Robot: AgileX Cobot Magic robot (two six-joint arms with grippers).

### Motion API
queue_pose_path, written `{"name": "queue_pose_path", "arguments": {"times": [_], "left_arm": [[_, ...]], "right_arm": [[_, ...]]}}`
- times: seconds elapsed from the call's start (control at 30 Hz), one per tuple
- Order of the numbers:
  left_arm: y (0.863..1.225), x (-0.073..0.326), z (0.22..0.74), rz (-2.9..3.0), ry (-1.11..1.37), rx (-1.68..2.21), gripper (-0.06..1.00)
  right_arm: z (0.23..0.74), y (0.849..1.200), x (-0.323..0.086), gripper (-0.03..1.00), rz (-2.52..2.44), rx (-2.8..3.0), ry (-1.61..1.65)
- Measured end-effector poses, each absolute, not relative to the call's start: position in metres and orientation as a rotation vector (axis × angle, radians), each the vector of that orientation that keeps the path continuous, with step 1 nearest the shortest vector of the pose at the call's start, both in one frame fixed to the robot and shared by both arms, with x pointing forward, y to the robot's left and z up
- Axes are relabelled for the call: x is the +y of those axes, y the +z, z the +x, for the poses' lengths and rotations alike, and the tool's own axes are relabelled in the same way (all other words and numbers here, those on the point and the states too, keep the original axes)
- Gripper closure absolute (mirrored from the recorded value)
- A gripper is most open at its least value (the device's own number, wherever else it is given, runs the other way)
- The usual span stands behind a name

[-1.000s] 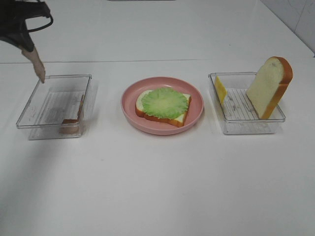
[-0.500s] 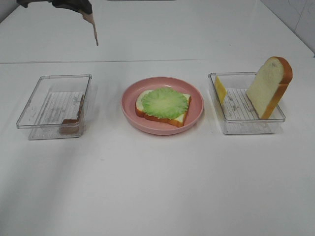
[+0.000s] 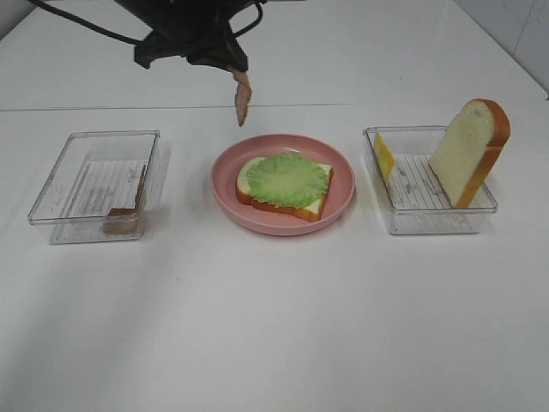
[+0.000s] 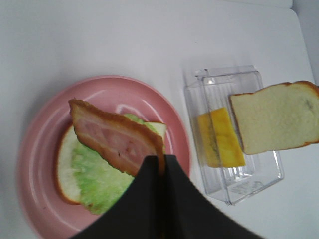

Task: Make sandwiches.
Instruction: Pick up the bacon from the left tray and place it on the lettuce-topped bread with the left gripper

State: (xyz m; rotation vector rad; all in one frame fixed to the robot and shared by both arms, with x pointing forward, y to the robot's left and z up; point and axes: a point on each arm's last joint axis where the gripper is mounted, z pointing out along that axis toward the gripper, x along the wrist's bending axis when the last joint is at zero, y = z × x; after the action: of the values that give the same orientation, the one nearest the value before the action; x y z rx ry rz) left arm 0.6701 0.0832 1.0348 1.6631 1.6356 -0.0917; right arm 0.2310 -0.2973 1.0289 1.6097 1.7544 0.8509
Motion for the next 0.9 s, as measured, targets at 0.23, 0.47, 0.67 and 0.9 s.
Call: {"name": "queue_pose_path", "arguments": {"times": [0.23,0.47,0.67,0.9], "left_arm": [[1.010,0.043,0.675,1.627,-0.283,1.580,0.94],[0.995,0.016,0.678,1.616,-0.388,1.528,0.94],[0.973,0.010,0.681,1.635,-0.449,1.554,0.94],[0.945,0.026,0.689,1.671,-0.515,1.624,0.94]], "right_arm": [[0.231,1.029,-0.297,0.17,1.610,1.754,0.851],[0.231,1.029,-0.297,0.17,1.610,1.754,0.851],[0.231,1.029,-0.297,0.17,1.610,1.754,0.851],[0.231,1.029,-0.297,0.17,1.610,1.754,0.851]]}}
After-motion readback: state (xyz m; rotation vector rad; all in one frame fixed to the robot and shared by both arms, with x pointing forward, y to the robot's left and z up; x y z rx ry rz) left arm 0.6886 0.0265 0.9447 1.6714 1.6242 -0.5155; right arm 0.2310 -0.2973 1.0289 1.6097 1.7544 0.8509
